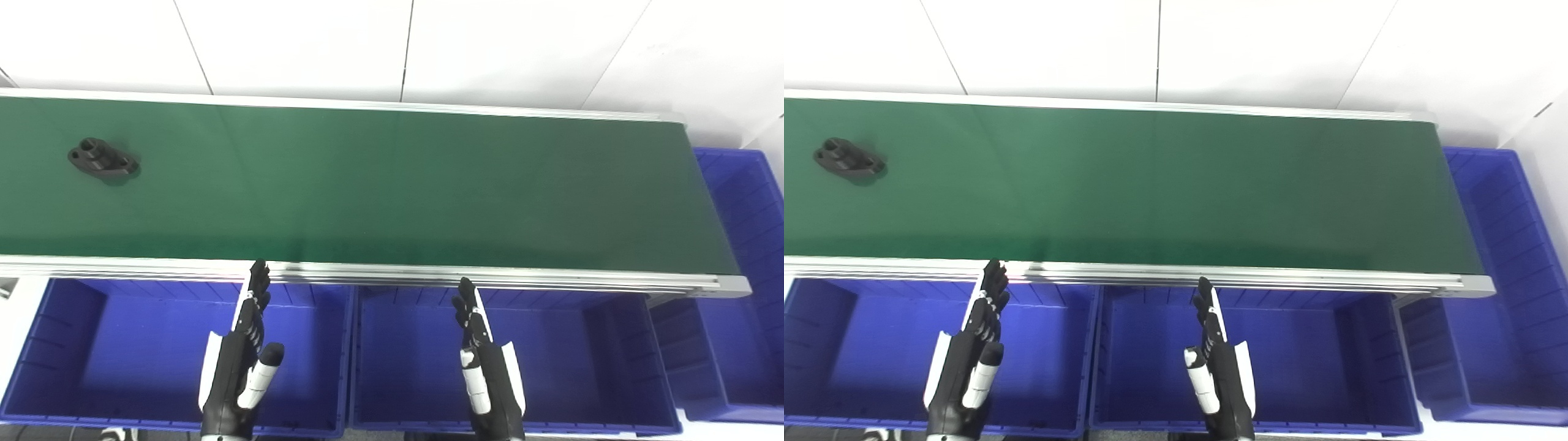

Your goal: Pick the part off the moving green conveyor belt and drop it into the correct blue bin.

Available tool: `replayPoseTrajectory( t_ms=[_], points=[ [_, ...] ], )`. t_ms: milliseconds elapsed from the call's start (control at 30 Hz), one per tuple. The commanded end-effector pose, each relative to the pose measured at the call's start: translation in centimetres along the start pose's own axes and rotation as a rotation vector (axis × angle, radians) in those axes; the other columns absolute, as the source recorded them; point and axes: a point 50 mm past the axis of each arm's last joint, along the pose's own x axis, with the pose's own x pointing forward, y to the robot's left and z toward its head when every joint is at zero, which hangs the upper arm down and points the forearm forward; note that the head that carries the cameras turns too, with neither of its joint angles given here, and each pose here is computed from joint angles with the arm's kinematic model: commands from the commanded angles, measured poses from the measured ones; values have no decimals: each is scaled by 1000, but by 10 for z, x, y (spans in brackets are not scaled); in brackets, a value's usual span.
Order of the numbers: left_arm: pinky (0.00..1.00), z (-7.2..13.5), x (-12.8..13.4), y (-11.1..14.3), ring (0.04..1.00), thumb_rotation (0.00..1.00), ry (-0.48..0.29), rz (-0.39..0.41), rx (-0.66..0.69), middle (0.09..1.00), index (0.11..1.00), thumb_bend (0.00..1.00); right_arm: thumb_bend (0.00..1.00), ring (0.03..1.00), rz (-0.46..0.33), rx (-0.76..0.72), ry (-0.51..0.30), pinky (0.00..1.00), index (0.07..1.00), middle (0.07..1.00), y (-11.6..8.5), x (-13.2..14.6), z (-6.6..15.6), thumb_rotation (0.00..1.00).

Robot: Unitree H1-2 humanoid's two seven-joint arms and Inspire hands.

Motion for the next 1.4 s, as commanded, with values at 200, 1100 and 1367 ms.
replayPoseTrajectory(
  t_ms=[200, 1100, 1367],
  points=[
    [1000, 6, 1, 0, 1000, 912, -52, -5, 8, 1000, 1000, 843, 791, 988, 6, 21, -35, 1000, 1000, 1000, 5, 3, 7, 1000],
    [1000, 5, 1, 1, 1000, 914, -51, -12, 9, 1000, 1000, 824, 799, 982, 3, 24, -34, 1000, 1000, 1000, 6, 5, 5, 1000],
    [1000, 4, 2, 1, 1000, 927, -52, -8, 19, 1000, 1000, 811, 791, 980, 3, 23, -34, 1000, 1000, 1000, 6, 5, 5, 1000]
  ],
)
